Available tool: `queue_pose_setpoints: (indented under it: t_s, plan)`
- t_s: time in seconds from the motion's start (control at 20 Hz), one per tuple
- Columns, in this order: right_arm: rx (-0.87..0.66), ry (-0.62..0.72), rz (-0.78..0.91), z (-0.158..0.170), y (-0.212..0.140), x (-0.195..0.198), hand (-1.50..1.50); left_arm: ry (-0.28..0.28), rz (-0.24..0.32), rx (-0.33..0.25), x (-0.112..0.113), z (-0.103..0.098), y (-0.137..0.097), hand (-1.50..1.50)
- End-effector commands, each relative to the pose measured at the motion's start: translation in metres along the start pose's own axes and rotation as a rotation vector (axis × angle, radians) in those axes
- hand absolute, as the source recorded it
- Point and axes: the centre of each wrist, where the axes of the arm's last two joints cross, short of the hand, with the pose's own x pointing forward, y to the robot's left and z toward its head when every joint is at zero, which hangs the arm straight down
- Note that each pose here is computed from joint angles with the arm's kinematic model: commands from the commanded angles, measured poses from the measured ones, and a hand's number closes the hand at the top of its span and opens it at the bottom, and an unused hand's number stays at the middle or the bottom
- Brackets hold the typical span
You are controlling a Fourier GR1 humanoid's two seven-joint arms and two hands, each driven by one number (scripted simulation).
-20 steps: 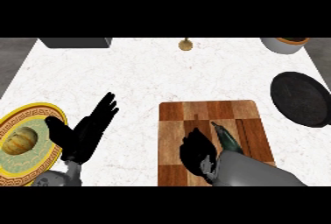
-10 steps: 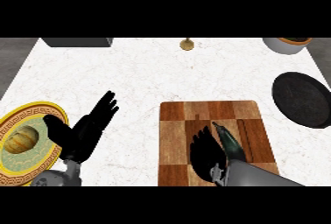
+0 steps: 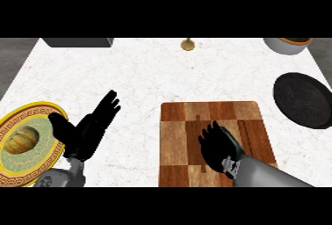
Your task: Pick the eggplant from the cutting board and place it in the pan
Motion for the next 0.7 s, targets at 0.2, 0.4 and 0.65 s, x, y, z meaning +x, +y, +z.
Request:
queue_pose_setpoints:
  t_s: [0.2, 0.4, 0.65]
  plan:
    - [-0.009, 0.012, 0.021, -0.009, 0.022, -0.023, 1.50, -0.018, -0.013, 0.002, 0.004, 0.010, 0.003, 0.00]
    - [-0.117, -0.059, 0.076, -0.024, 0.006, -0.005, 1.50, 0.011, 0.007, -0.010, 0.005, 0.011, 0.004, 0.00]
    - [-0.167, -0.073, 0.144, -0.030, 0.010, -0.012, 1.50, 0.006, -0.003, -0.006, -0.009, 0.002, 0.003, 0.00]
